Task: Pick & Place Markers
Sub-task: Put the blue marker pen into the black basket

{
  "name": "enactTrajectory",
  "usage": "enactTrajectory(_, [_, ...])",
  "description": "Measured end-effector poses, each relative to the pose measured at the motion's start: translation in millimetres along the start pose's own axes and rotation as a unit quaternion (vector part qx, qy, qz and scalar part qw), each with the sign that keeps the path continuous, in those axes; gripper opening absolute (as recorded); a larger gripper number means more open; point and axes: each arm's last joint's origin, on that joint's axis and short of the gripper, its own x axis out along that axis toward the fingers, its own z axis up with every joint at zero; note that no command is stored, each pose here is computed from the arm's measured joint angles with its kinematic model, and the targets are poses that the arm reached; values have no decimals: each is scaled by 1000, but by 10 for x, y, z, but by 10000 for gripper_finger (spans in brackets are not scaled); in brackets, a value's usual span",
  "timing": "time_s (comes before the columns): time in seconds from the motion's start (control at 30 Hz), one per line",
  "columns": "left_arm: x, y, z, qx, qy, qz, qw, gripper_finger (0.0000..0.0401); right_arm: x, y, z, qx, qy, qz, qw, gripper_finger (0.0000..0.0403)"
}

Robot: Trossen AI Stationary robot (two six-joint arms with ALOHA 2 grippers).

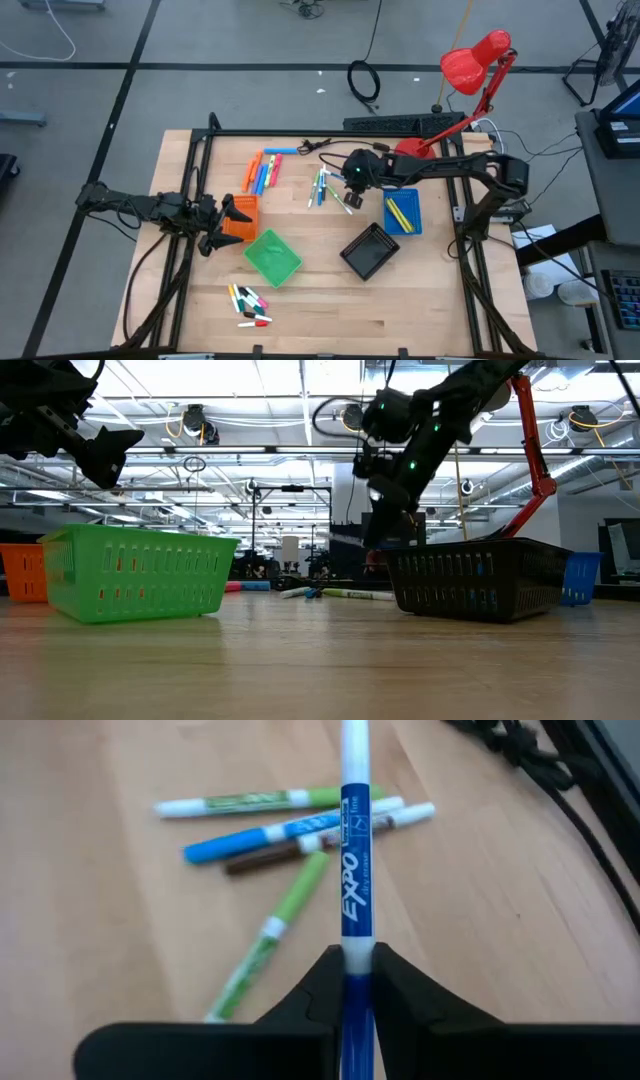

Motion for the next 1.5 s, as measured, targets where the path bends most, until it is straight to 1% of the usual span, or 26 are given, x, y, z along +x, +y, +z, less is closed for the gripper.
enactTrajectory(0.23, [0, 0, 0, 0, 0, 0, 1000, 310, -276, 266, 47, -32, -28, 29, 999, 25])
enactTrajectory(0.5, [0, 0, 0, 0, 0, 0, 1000, 310, -485, 617, -7, -77, -28, 67, 994, 24])
enactTrajectory(0.77, [0, 0, 0, 0, 0, 0, 1000, 310, -569, 925, -157, -104, 10, 96, 990, 24])
enactTrajectory(0.9, [0, 0, 0, 0, 0, 0, 1000, 310, -631, 1086, -270, -134, 39, 109, 984, 24])
enactTrajectory(0.97, [0, 0, 0, 0, 0, 0, 1000, 310, -711, 1155, -341, -147, 56, 115, 981, 23])
enactTrajectory(1.13, [0, 0, 0, 0, 0, 0, 1000, 310, -915, 1325, -476, -157, 77, 136, 975, 23])
enactTrajectory(1.27, [0, 0, 0, 0, 0, 0, 1000, 310, -1040, 1446, -566, -158, 98, 180, 966, 24])
enactTrajectory(1.37, [0, 0, 0, 0, 0, 0, 1000, 310, -1077, 1511, -640, -168, 115, 181, 962, 24])
enactTrajectory(1.5, [0, 0, 0, 0, 0, 0, 1000, 310, -1100, 1531, -678, -169, 126, 178, 961, 24])
